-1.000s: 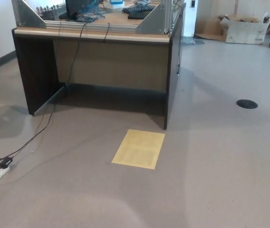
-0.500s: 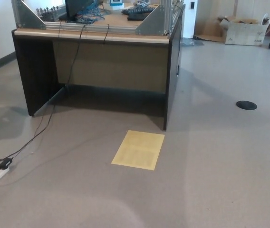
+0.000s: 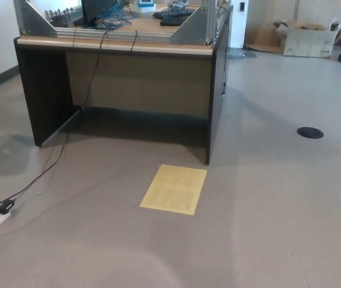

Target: A person hands over a black lunchbag to the robot and the robot uses its left hand to grab the strips of the lunchbag, the gives it back to the person.

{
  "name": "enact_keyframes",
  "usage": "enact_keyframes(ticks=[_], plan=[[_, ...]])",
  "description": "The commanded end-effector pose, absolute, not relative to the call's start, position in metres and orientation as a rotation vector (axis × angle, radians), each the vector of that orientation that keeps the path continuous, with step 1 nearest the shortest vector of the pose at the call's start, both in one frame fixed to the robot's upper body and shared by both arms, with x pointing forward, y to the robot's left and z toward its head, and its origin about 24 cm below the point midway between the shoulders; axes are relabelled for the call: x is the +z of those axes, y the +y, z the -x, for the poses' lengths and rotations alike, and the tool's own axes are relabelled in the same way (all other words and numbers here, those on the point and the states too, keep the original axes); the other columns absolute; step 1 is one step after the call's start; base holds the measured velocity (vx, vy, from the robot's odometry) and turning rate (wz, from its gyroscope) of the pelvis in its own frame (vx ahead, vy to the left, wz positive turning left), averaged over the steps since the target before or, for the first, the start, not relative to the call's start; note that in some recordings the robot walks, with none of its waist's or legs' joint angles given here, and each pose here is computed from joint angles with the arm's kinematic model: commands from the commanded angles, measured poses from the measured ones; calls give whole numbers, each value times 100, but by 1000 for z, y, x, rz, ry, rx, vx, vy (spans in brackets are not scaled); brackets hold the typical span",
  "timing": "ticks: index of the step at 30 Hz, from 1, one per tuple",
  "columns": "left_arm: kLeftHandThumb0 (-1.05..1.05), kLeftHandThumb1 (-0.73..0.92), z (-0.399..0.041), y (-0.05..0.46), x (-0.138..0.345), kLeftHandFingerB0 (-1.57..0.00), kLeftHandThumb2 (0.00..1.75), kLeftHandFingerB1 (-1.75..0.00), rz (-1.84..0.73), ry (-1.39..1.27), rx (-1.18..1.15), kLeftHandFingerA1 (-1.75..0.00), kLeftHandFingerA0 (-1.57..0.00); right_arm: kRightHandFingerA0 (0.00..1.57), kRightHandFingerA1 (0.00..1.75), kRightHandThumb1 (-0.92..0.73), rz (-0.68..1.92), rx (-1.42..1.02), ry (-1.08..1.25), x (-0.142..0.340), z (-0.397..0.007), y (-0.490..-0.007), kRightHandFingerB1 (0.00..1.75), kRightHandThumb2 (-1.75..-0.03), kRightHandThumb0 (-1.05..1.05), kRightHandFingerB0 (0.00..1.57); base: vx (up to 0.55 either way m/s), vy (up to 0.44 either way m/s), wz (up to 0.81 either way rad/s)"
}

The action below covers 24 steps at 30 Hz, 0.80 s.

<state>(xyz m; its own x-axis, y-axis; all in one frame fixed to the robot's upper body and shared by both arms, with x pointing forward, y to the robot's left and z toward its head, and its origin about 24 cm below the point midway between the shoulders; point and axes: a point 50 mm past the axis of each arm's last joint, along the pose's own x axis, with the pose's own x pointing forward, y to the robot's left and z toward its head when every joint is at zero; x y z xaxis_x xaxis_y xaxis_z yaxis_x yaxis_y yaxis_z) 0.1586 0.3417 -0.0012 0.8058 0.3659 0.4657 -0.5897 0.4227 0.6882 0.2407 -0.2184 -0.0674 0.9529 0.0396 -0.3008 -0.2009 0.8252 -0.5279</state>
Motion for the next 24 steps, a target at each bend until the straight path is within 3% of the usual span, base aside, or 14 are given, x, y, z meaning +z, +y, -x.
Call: enact_keyframes(ticks=[1,2,3,8,9,11,17,18,19,21,22,24], plan=[[-7,60,-175,341,26,-57,56,-172,-944,-483,645,-175,-72,48,59,-53,583,99,279,-67,-238,-224,56,-91,-53,43,0,0,0],[-9,60,-182,339,34,-57,55,-174,-928,-531,651,-175,-73,46,60,-51,586,98,277,-66,-240,-223,57,-91,-49,43,0,0,0],[-9,60,-189,336,41,-57,55,-174,-908,-576,645,-175,-73,52,46,-65,586,91,271,-65,-240,-224,45,-59,-46,53,0,0,0],[-5,61,-230,314,98,-65,54,-166,-850,-870,594,-175,-77,50,46,-66,606,74,251,-62,-242,-226,45,-60,-45,52,0,0,0],[0,61,-243,305,120,-67,54,-163,-846,-956,564,-175,-77,42,58,-51,603,76,249,-62,-243,-225,57,-89,-49,44,0,0,0],[-2,60,-255,294,141,-69,54,-162,-836,-1026,542,-175,-78,44,58,-51,603,72,242,-61,-244,-225,57,-89,-48,44,0,0,0],[-4,60,-290,252,214,-58,51,-158,-900,-1268,435,-173,-76,43,58,-51,612,77,237,-59,-247,-224,57,-88,-47,46,0,0,0],[-5,61,-296,244,227,-56,51,-158,-898,-1308,425,-173,-75,49,45,-66,623,80,238,-59,-247,-224,44,-59,-42,53,0,0,0],[-13,63,-307,229,247,-54,51,-161,-897,-1353,410,-173,-73,43,58,-51,630,83,237,-58,-248,-224,57,-88,-46,45,0,0,0],[-13,62,-316,213,269,-56,51,-161,-898,-1399,387,-173,-74,43,58,-51,628,81,238,-57,-250,-225,56,-88,-47,45,0,0,0],[-15,62,-318,209,276,-56,51,-162,-899,-1413,384,-174,-74,50,46,-66,628,79,236,-57,-250,-225,44,-59,-42,53,0,0,0],[-13,60,-324,195,291,-60,52,-166,-894,-1441,387,-175,-72,53,47,-66,636,80,230,-56,-251,-226,44,-59,-42,54,0,0,0]])
